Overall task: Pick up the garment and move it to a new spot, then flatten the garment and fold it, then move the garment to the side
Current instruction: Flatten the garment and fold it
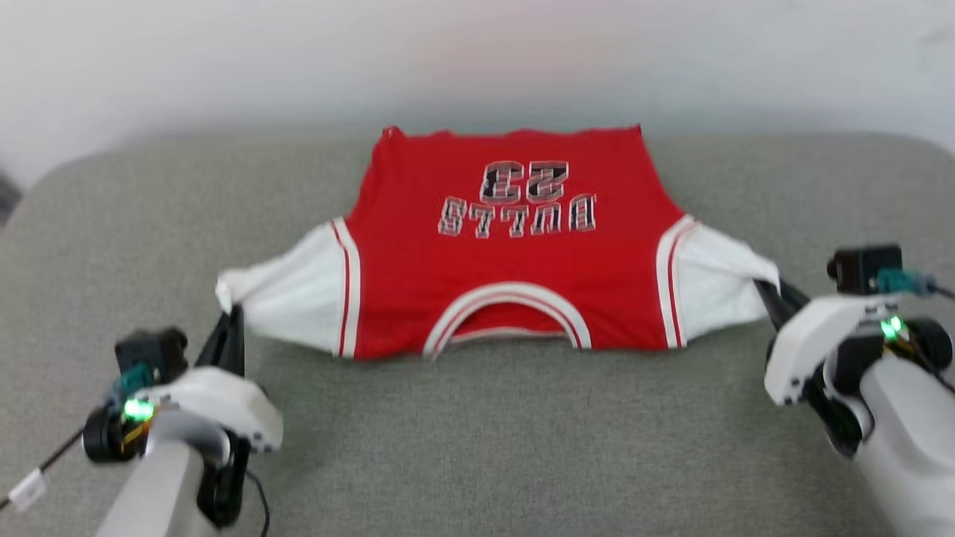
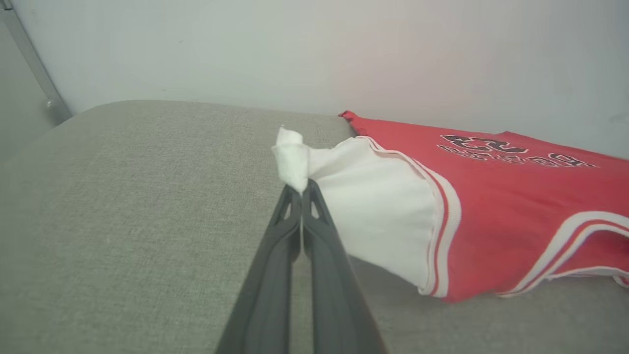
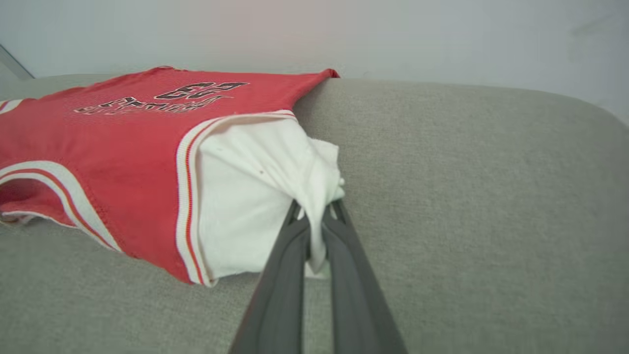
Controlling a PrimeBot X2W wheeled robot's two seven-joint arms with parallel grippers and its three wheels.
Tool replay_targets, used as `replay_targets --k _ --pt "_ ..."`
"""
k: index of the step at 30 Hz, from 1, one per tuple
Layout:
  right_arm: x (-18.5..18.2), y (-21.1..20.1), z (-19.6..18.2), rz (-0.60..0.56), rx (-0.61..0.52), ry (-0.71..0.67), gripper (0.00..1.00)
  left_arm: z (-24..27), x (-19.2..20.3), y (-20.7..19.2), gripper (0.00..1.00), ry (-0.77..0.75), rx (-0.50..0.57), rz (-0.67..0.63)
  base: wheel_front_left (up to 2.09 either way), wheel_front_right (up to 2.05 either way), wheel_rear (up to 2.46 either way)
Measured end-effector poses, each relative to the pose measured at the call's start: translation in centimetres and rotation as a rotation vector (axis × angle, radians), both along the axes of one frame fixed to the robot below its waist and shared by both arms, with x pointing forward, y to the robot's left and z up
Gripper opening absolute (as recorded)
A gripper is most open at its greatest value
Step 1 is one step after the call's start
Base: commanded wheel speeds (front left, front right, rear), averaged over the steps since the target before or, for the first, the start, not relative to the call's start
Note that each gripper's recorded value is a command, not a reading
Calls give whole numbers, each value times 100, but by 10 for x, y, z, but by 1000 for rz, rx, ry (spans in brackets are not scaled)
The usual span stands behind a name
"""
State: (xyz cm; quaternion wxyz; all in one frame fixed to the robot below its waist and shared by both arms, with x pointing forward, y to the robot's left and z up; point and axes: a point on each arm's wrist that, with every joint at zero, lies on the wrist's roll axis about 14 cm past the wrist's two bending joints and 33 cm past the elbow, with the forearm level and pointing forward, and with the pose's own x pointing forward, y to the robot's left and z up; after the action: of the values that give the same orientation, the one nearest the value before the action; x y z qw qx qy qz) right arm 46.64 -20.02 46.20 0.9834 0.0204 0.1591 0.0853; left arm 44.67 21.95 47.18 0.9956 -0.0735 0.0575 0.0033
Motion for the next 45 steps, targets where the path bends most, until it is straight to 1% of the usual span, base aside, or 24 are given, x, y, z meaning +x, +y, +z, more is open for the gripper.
replay_targets --k 5,9,14,19,22,23,24,25,28,31,33,36,39,42,45 --pt "-44 -11 -6 -12 2 17 0 -4 -46 1 0 30 13 9 0 0 0" --pt "-75 -19 -14 -34 20 32 0 -10 -81 -5 0 69 -33 25 0 0 0" --pt "-115 -22 -39 -48 25 115 0 -22 -122 -6 0 144 -55 56 0 0 0" --pt "-151 -25 -57 -66 13 196 0 -25 -147 -6 0 188 -32 66 0 0 0" --pt "-169 -21 -65 -72 2 250 0 -25 -155 -12 0 209 -34 57 0 0 0" --pt "-175 -20 -68 -79 6 272 4 -24 -155 -15 0 208 -37 51 0 0 0" --pt "-180 -18 -70 -83 12 294 45 -22 -154 -18 0 203 -34 46 0 0 0" --pt "-182 -16 -70 -82 7 302 100 -20 -154 -21 0 200 -39 38 0 0 0" --pt "-176 -11 -60 -77 12 280 100 -17 -151 -31 0 187 -59 21 0 0 0" --pt "-158 -13 -37 -94 22 192 100 -12 -147 -34 0 162 -57 9 0 0 0" --pt "-137 -19 -12 -121 31 97 100 -9 -142 -36 0 148 -55 0 0 0 0" --pt "-107 -28 17 -155 46 -7 100 -3 -134 -39 0 123 -50 -14 0 0 0" --pt "-73 -32 37 -170 62 -63 100 6 -123 -45 0 94 -46 -34 0 0 0" --pt "-32 -28 52 -158 75 -88 100 15 -109 -49 0 60 -45 -47 0 0 0" --pt "4 -13 49 -122 79 -29 100 18 -97 -53 0 46 -52 -57 0 0 0"
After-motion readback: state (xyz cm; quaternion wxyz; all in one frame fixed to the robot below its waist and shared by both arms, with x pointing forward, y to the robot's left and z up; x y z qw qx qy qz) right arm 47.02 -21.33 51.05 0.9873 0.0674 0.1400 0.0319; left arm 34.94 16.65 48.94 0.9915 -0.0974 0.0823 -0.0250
